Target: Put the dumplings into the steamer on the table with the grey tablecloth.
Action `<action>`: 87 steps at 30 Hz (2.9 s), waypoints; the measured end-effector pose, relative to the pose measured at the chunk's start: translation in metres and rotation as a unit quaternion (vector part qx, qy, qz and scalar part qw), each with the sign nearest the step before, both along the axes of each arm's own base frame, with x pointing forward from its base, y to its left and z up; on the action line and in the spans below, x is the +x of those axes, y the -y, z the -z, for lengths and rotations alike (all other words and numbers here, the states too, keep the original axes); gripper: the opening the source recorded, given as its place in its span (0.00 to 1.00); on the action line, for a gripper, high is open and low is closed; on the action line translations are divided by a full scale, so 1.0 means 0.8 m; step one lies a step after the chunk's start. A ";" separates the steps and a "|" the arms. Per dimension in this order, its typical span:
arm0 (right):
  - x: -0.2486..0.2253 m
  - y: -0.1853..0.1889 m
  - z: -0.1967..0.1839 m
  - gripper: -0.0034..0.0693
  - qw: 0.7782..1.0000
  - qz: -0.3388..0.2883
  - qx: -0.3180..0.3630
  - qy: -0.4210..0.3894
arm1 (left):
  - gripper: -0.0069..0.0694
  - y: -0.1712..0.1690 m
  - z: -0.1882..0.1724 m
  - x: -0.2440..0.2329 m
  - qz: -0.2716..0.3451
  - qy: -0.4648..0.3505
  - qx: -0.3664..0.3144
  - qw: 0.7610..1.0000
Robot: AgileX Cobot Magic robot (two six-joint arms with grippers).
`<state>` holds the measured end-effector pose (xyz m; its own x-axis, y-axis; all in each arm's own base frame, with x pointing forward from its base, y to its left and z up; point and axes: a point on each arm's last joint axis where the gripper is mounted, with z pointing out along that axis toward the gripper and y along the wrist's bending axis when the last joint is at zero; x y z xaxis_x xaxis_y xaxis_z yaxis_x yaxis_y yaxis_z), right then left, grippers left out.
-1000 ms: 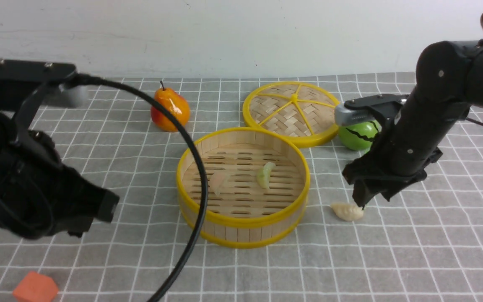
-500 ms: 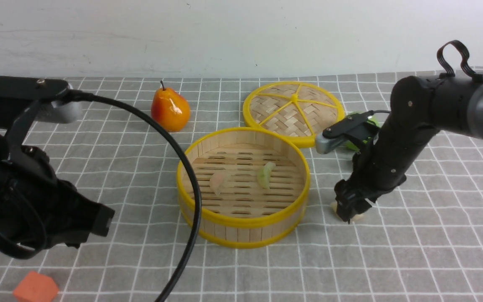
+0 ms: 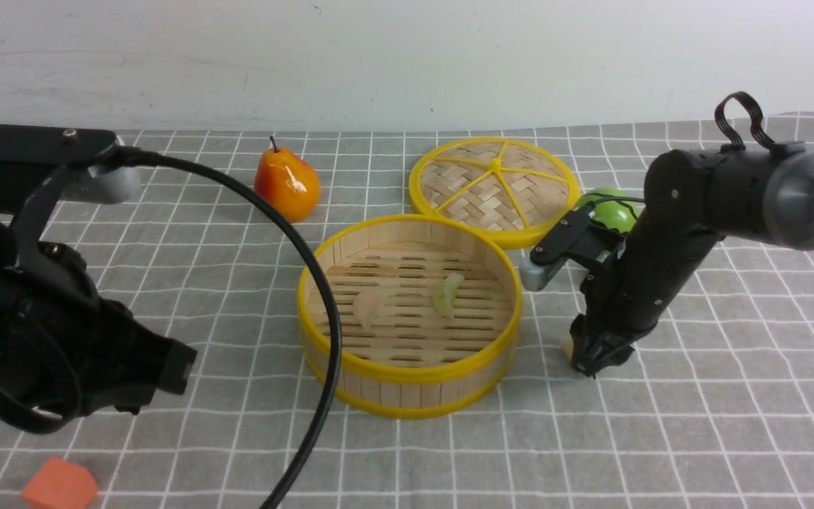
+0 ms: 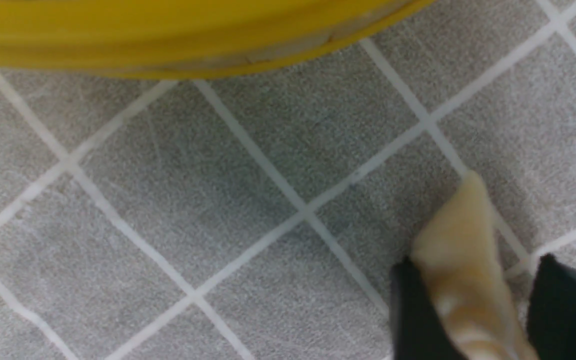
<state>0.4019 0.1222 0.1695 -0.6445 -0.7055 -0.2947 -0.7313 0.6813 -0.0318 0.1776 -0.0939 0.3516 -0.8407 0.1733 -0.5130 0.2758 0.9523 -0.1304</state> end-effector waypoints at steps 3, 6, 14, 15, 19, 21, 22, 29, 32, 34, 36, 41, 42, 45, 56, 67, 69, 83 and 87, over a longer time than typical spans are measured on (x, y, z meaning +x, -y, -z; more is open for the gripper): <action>-0.003 0.000 -0.006 0.29 1.000 0.003 0.001 -0.004 | 0.07 0.000 0.000 0.000 0.000 0.000 0.000 1.000; -0.007 -0.001 -0.030 0.30 1.000 0.014 0.005 -0.012 | 0.07 0.000 0.000 0.000 0.000 -0.001 0.000 1.000; -0.035 -0.090 -0.151 0.30 0.996 0.019 0.073 0.044 | 0.07 -0.003 -0.005 -0.005 0.002 0.007 -0.003 1.000; -0.036 -0.097 -0.153 0.30 0.996 0.018 0.076 0.046 | 0.07 -0.003 -0.005 -0.006 0.002 0.007 -0.002 1.000; -0.039 -0.161 -0.129 0.30 0.995 0.010 0.092 0.048 | 0.07 -0.005 -0.005 -0.009 0.002 0.008 -0.003 1.000; -0.034 -0.177 -0.104 0.30 0.995 0.011 0.084 0.045 | 0.07 -0.008 -0.005 -0.015 0.002 0.011 -0.005 1.000; -0.030 -0.185 -0.088 0.30 0.996 0.016 0.079 0.041 | 0.07 -0.010 -0.004 -0.020 0.002 0.013 -0.006 1.000; -0.011 -0.200 -0.036 0.33 0.997 0.030 0.061 0.024 | 0.07 -0.030 0.011 -0.057 0.002 0.021 -0.010 1.000; -0.010 -0.201 -0.038 0.46 0.997 0.036 0.065 0.025 | 0.07 -0.040 0.021 -0.076 0.002 0.029 -0.014 0.999; -0.010 -0.201 -0.042 0.57 0.997 0.042 0.067 0.022 | 0.07 -0.047 0.027 -0.089 0.001 0.040 -0.020 0.999; -0.011 -0.201 -0.053 0.68 0.997 0.045 0.065 0.015 | 0.07 -0.055 0.036 -0.104 -0.001 0.053 -0.029 0.998; -0.028 -0.190 -0.107 0.69 0.997 0.044 0.066 0.013 | 0.07 -0.073 0.054 -0.139 -0.018 0.121 -0.080 0.989; -0.034 -0.186 -0.125 0.66 0.997 0.042 0.069 0.017 | 0.07 -0.075 0.060 -0.143 -0.020 0.132 -0.089 0.987; -0.052 -0.173 -0.171 0.54 0.995 0.039 0.083 0.035 | 0.07 -0.082 0.071 -0.156 -0.029 0.181 -0.126 0.975; -0.185 -0.091 -0.258 0.02 0.971 0.036 0.204 0.121 | 0.08 -0.089 0.085 -0.169 -0.034 0.240 -0.169 0.955; -0.324 0.012 -0.259 0.02 0.907 0.054 0.317 0.273 | 0.09 -0.089 0.085 -0.169 -0.035 0.242 -0.167 0.955; -0.334 0.020 -0.255 0.02 0.902 0.054 0.323 0.281 | 0.09 -0.089 0.085 -0.169 -0.035 0.242 -0.167 0.955; -0.353 0.031 -0.239 0.03 0.914 0.050 0.309 0.259 | 0.10 -0.089 0.085 -0.169 -0.035 0.242 -0.167 0.955; -0.351 0.031 -0.239 0.02 0.910 0.053 0.312 0.268 | 0.10 -0.089 0.085 -0.169 -0.035 0.242 -0.167 0.955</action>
<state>0.1213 0.0972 0.3608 -0.3437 -0.2360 -0.9089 -0.6542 0.7546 0.0514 0.0426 -0.0224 0.2834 -0.4945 -0.1162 -0.8614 0.3186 0.8978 -0.3041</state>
